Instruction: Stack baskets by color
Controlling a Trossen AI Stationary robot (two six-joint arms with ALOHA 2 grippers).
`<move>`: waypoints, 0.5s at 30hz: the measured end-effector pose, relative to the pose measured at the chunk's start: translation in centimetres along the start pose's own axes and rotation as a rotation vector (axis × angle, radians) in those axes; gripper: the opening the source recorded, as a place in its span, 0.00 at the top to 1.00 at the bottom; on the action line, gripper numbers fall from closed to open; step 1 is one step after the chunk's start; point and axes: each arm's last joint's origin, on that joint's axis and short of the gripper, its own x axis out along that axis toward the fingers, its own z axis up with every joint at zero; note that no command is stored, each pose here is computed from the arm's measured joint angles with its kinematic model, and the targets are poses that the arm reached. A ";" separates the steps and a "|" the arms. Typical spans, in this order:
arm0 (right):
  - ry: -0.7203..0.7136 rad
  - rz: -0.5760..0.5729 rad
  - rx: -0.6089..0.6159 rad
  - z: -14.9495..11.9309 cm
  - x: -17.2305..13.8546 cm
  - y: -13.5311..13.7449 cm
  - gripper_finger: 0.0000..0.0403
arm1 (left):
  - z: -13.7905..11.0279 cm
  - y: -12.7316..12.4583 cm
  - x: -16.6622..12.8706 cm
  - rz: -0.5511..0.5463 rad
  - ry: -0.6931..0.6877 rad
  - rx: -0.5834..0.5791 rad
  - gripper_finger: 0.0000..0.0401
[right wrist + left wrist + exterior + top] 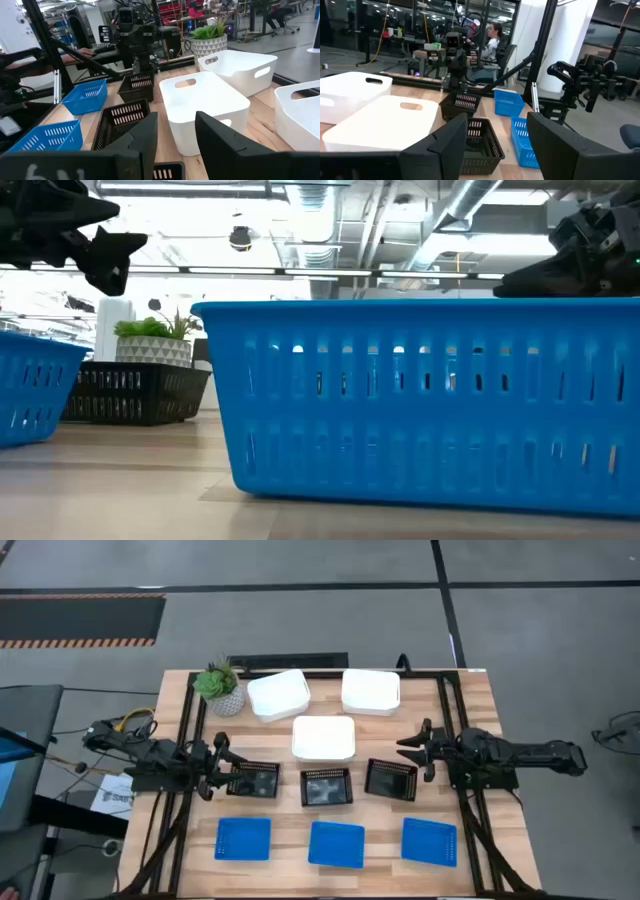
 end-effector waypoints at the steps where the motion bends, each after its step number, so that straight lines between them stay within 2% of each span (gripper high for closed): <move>1: 0.000 0.000 0.000 0.0 0.0 0.0 0.62 | 0.0 0.0 0.0 0.000 0.000 0.000 0.51; 15: 0.000 0.000 0.000 0.0 0.0 0.0 0.61 | 0.0 0.0 0.0 0.000 0.000 0.000 0.51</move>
